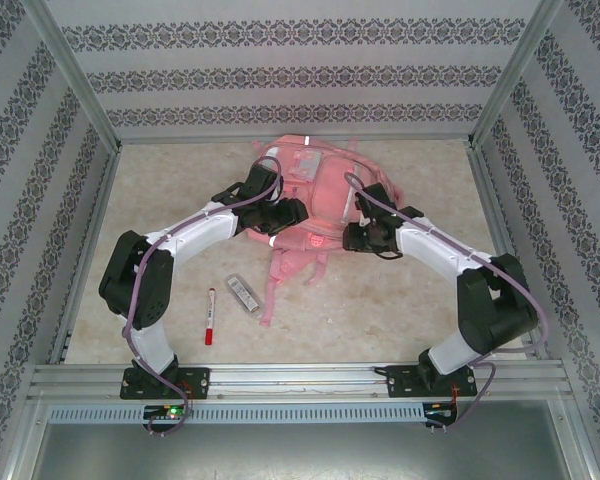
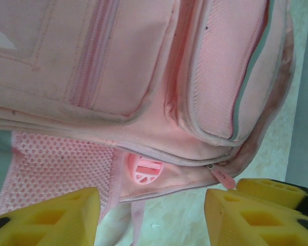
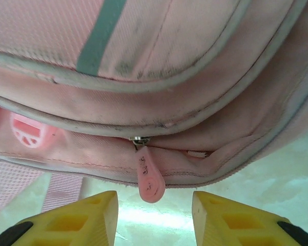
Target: Pack the student bag
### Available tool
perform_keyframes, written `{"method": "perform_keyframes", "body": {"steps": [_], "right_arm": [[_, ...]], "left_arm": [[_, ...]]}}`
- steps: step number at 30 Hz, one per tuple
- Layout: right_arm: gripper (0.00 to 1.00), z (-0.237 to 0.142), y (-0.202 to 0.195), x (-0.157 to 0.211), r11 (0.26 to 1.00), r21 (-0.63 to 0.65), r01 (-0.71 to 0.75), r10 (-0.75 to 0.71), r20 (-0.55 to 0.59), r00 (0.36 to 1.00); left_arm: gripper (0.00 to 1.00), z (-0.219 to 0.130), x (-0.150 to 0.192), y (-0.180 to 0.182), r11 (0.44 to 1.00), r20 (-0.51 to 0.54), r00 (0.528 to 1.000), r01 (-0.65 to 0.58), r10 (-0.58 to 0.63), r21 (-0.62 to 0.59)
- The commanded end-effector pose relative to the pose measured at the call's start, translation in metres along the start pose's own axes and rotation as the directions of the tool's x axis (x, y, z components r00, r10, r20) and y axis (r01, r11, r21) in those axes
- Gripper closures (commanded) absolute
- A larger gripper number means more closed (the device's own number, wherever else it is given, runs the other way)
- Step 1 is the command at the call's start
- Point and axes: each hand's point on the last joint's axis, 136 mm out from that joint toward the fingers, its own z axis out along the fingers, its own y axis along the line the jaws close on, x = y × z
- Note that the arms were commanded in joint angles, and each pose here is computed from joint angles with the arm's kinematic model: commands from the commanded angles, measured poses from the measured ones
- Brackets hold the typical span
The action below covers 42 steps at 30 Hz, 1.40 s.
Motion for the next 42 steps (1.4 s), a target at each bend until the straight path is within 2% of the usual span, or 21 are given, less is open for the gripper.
{"method": "perform_keyframes", "body": {"steps": [1, 11, 20, 30, 38, 42], "right_arm": [[0.58, 0.008, 0.005, 0.003, 0.999, 0.016, 0.045, -0.045, -0.036, 0.998], [0.64, 0.012, 0.014, 0.000, 0.999, -0.003, 0.054, -0.054, -0.054, 0.997], [0.62, -0.009, 0.009, -0.011, 0.999, -0.009, 0.033, -0.033, -0.055, 0.998], [0.54, 0.000, -0.002, -0.014, 0.999, 0.033, 0.037, -0.035, -0.073, 0.997], [0.59, 0.021, 0.000, -0.017, 0.993, 0.019, 0.113, -0.111, -0.090, 0.990], [0.60, 0.010, -0.001, -0.018, 0.985, 0.017, 0.174, -0.171, -0.103, 0.980]], "left_arm": [[0.45, 0.008, 0.002, -0.009, 1.000, 0.007, 1.000, 0.008, -0.008, 0.029], [0.45, 0.013, 0.005, -0.007, 0.999, -0.002, 1.000, 0.016, -0.016, 0.029], [0.44, 0.013, 0.004, -0.007, 0.999, 0.005, 1.000, 0.013, -0.013, 0.031], [0.44, 0.021, 0.002, 0.002, 0.999, 0.020, 0.999, 0.043, -0.043, 0.011], [0.44, 0.031, 0.002, 0.008, 0.998, 0.021, 0.998, 0.066, -0.066, 0.003], [0.44, 0.035, 0.004, 0.011, 0.997, 0.013, 0.997, 0.071, -0.071, -0.002]]}}
